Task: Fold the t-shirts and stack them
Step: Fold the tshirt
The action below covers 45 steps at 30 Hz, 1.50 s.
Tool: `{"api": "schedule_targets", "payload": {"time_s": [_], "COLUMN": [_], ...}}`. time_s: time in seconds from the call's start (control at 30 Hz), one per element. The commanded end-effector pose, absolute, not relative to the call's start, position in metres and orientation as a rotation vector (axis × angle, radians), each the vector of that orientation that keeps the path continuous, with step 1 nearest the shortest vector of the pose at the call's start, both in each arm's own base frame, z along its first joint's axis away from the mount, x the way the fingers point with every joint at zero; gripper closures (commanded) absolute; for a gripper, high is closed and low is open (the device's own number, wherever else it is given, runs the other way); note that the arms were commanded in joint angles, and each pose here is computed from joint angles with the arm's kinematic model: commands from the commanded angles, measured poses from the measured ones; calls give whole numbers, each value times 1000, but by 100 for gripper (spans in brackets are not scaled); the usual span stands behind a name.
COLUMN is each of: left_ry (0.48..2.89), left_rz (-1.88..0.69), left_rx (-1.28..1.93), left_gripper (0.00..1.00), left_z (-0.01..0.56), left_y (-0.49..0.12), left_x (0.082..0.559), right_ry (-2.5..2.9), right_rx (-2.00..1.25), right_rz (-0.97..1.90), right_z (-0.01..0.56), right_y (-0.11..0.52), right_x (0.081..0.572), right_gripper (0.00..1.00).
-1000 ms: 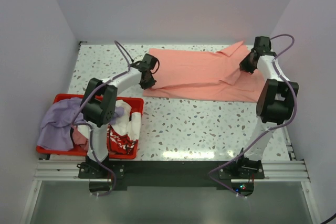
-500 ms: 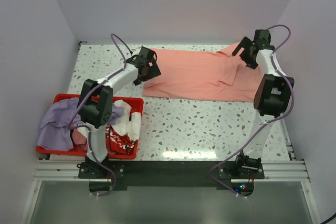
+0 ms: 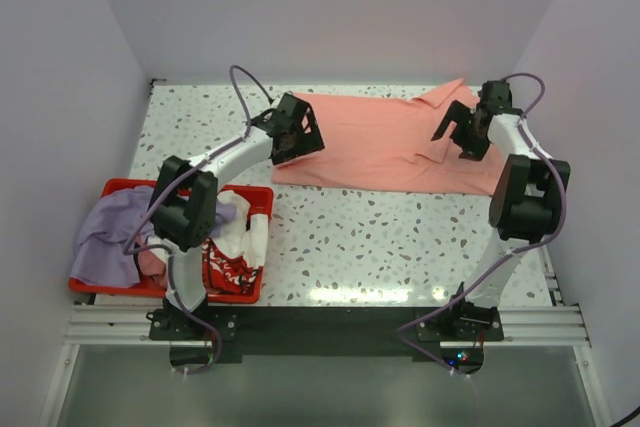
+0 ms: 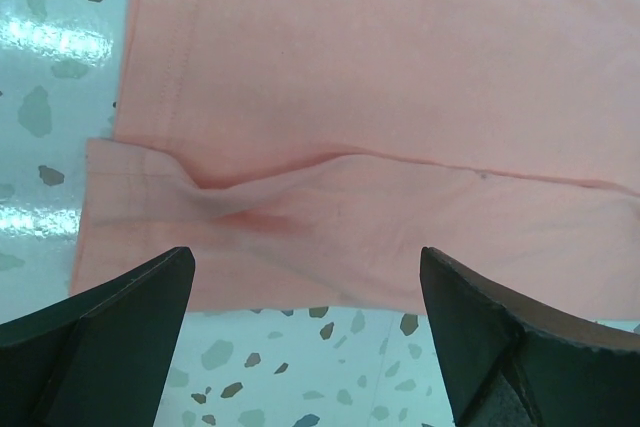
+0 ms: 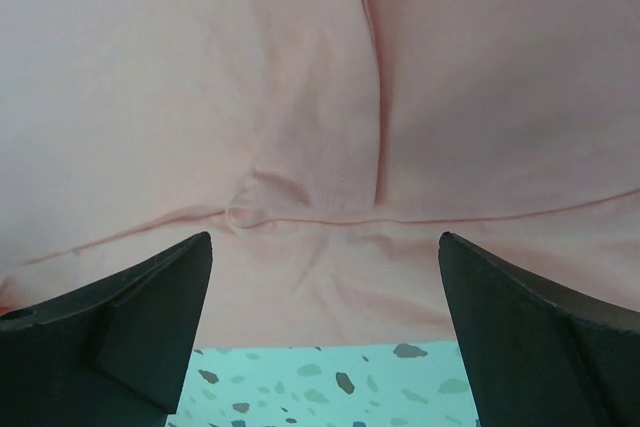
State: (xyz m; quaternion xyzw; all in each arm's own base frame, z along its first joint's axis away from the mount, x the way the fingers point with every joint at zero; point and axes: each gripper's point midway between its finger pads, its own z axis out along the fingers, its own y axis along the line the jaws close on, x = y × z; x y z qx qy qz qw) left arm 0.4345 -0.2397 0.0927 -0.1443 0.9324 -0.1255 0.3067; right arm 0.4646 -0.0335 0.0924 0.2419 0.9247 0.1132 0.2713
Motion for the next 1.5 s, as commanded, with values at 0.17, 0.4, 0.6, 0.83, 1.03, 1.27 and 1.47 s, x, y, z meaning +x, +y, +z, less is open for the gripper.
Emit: {"api": "schedule_targets", "payload": {"time_s": [0.17,0.4,0.6,0.83,1.03,1.27,1.47], "left_ry": [2530,2482,2442,2398,2373,2346,2336], "left_rz": [-369,-319,-215,-214,-244,-235,-265], "left_rx": [-360,-393,-418,-495,-466,-469,-447], "left_gripper": [0,0,0,0,0,0,0], "left_z": [63,55,51,62,81,105,121], "left_y": [-248,-244,-223,-197,-191,-177,-176], "left_x": [436,455,495,531,515,490,474], "right_ry": [2536,2561,2580,2591,2557,2482,2416], "right_rx": [597,528,523,515,525,482,438], "right_rz": [407,498,488,459,555,663,643], "right_z": [71,60,53,48,48,64,80], "right_y": [-16,6,7,4,13,37,57], "right_x": [458,463,464,465,481,513,549], "right_gripper": [1,1,1,1,1,1,1]}}
